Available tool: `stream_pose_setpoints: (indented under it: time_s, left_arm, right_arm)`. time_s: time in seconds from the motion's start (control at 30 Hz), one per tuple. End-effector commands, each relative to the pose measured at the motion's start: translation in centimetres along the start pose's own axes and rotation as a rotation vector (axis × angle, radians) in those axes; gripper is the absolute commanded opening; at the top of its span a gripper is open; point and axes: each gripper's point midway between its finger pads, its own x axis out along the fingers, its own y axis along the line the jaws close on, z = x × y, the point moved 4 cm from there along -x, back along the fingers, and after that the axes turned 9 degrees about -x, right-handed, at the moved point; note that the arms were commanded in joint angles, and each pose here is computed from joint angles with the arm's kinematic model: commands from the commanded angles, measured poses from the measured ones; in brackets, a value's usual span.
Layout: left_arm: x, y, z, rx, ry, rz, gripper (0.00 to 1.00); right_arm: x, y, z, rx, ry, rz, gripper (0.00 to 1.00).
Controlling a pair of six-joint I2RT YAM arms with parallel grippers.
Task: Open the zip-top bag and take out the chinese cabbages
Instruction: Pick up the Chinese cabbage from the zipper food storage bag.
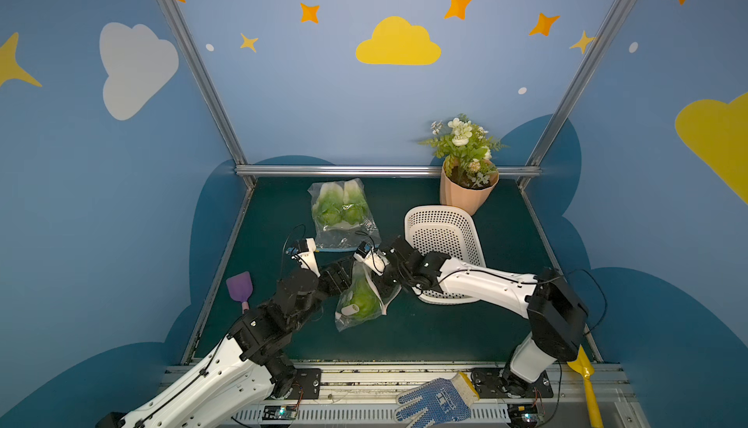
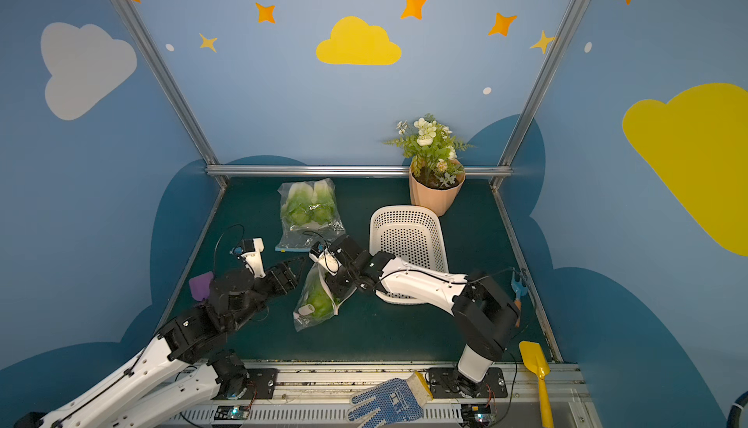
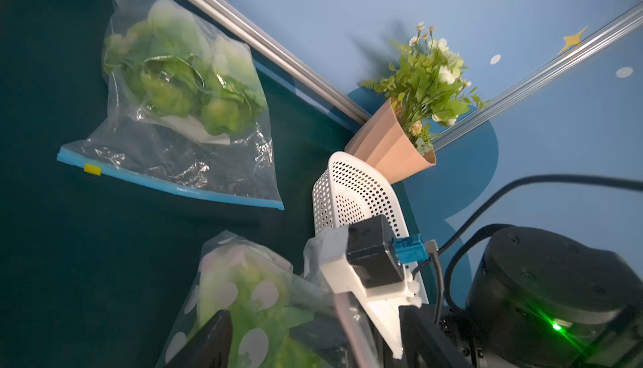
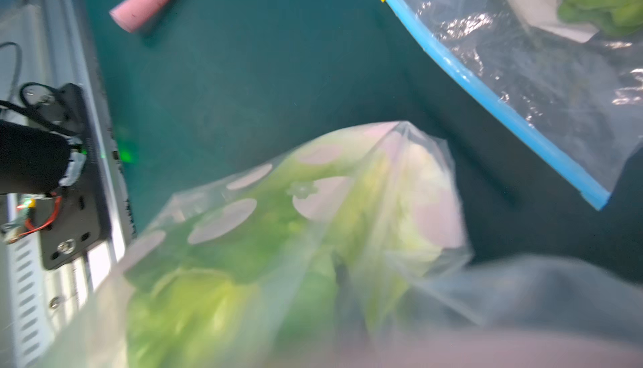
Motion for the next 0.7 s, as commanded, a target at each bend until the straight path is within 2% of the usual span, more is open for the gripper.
stream_pose_setpoints:
  time_s: [0.0, 0.13, 0.2, 0.43, 0.53, 0.6, 0.67]
  left_arm:
    - [-1.1, 0.7, 1.4, 0.042, -0.049, 0.069, 0.8]
    - [-1.7, 2.3, 2.2, 0.001, -0.027, 0.176, 0.83]
    - [-1.6, 2.7, 2.2, -0.044, -0.001, 0.174, 0.85]
    - [0.3, 4.4, 2.3, -0.357, 0.064, 0.031, 0.9]
    - [1.9, 4.7, 2.4, -0.508, 0.113, -0.098, 0.91]
    - [2.5, 4.6, 2.7, -0.541, 0.124, -0.149, 0.91]
    - [2.8, 4.0, 3.0, -0.524, 0.139, -0.175, 0.92]
  right_arm:
    - [-2.2, 0.3, 2.2, -0.056, -0.138, 0.051, 0.0]
    - [-3.9, 0.4, 2.8, -0.111, -0.209, 0.071, 0.0]
    - [-4.5, 0.7, 3.0, -0.146, -0.24, 0.076, 0.0]
    - [-7.8, 1.9, 3.6, -0.264, -0.37, 0.075, 0.0]
    - [-9.1, 2.5, 4.0, -0.309, -0.413, 0.085, 0.0]
    - [-9.7, 2.9, 4.1, -0.334, -0.429, 0.099, 0.0]
    - [-10.2, 3.3, 4.2, -0.354, -0.448, 0.111, 0.0]
